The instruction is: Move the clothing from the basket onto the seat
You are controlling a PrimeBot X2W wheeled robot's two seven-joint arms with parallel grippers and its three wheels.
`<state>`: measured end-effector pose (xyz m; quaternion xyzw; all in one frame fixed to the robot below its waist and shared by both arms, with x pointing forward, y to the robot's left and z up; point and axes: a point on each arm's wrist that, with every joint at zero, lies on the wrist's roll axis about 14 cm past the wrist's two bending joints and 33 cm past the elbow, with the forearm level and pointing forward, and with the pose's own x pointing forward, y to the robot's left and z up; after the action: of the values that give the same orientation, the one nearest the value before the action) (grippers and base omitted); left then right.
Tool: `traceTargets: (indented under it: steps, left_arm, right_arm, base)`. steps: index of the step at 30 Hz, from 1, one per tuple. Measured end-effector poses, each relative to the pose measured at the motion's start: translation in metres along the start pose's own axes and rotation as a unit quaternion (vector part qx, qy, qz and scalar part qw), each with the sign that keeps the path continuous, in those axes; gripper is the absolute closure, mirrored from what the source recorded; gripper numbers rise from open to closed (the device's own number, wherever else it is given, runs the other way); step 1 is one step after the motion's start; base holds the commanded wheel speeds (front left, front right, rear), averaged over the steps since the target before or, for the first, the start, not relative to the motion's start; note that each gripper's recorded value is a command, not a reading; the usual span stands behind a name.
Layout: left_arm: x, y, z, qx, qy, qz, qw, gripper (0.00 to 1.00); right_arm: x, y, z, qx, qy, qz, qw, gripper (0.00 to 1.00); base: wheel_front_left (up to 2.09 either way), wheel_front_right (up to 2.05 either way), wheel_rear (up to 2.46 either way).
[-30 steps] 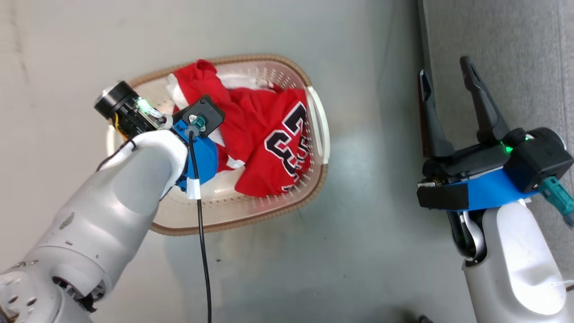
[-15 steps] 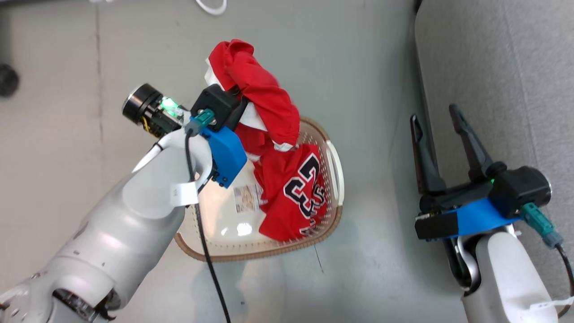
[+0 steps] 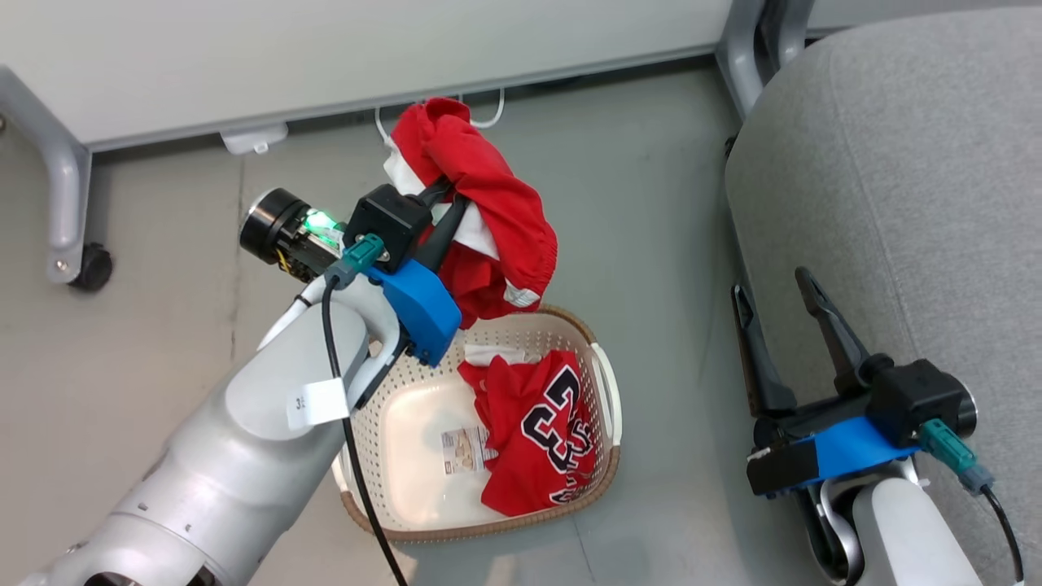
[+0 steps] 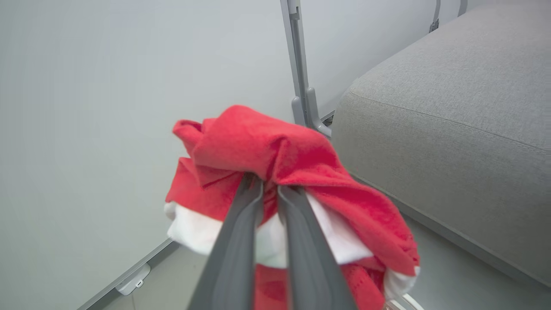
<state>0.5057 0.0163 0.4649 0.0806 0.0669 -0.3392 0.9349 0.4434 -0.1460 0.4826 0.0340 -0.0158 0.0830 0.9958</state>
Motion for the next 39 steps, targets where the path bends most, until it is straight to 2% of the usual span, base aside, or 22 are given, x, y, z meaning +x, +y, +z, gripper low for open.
traceTargets:
  steps: [13, 25, 31, 39]
  left_arm:
    - [-0.023, -0.026, 0.060, 0.026, -0.068, -0.010, 0.997, 1.00]
    - [-0.031, -0.035, 0.068, 0.034, -0.077, -0.014, 0.996, 1.00]
    - [-0.032, -0.035, 0.070, 0.035, -0.080, -0.014, 0.996, 1.00]
    - [-0.032, -0.040, 0.070, 0.034, -0.081, -0.018, 0.996, 1.00]
  right_arm:
    - [-0.034, 0.006, 0.018, 0.006, -0.015, -0.002, 1.000, 0.00]
    - [-0.038, 0.013, 0.026, 0.008, -0.025, 0.007, 1.000, 0.00]
    - [-0.029, 0.038, 0.037, 0.000, -0.040, 0.046, 0.998, 0.00]
    - [-0.006, 0.090, 0.059, -0.027, -0.069, 0.133, 0.988, 0.00]
  base:
    - [0.00, 0.00, 0.00]
    - [0.00, 0.00, 0.00]
    - [0.00, 0.00, 0.00]
    - [0.00, 0.00, 0.00]
